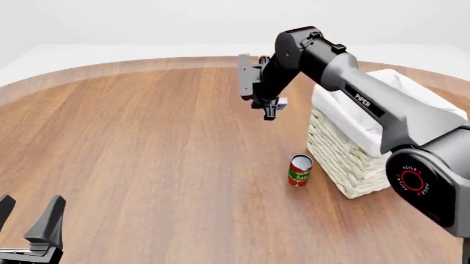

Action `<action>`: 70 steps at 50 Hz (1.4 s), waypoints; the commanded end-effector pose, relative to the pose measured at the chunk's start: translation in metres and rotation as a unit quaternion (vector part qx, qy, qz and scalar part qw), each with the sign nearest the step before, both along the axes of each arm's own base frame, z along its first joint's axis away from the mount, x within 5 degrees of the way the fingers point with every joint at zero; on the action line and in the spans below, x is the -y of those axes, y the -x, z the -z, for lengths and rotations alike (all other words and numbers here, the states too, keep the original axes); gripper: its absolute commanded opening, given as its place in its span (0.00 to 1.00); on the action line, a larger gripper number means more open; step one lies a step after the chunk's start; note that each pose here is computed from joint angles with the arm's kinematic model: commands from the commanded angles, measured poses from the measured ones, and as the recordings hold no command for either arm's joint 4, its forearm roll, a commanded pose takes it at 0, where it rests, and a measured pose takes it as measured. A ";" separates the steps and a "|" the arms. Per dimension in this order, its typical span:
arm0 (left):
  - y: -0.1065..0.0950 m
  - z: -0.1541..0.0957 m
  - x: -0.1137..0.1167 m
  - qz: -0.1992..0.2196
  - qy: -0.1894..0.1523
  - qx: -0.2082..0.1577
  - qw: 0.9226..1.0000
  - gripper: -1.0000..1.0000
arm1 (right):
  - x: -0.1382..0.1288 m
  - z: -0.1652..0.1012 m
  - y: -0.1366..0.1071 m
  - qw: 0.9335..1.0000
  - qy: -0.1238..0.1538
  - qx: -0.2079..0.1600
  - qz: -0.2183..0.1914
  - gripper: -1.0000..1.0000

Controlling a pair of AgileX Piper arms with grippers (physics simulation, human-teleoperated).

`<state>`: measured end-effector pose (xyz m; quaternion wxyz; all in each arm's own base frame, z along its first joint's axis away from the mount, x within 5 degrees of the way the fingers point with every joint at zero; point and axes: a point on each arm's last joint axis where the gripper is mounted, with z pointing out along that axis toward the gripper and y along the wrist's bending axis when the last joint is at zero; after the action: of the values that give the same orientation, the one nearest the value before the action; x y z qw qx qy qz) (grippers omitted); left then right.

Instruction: Pick up the alphabet soup and the cream cheese box, and put them in the basket.

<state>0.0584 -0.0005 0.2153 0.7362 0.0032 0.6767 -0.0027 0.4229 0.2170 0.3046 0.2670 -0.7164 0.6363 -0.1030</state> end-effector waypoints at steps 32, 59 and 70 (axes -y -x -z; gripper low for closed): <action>0.000 0.000 0.000 0.000 0.000 0.000 1.000 1.00 | 0.037 -0.114 0.036 0.979 -0.137 0.110 0.102 0.00; 0.000 0.000 0.000 0.000 0.000 0.000 1.000 1.00 | 0.070 -0.122 0.039 0.928 -0.265 0.135 0.225 0.00; 0.000 0.000 0.000 0.000 0.000 0.000 1.000 1.00 | 0.087 -0.132 0.052 0.895 -0.325 0.153 0.264 0.00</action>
<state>0.0584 -0.0005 0.2153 0.7362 0.0032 0.6767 -0.0027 0.3808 0.1451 0.4253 0.5010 -0.4298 0.7470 -0.0787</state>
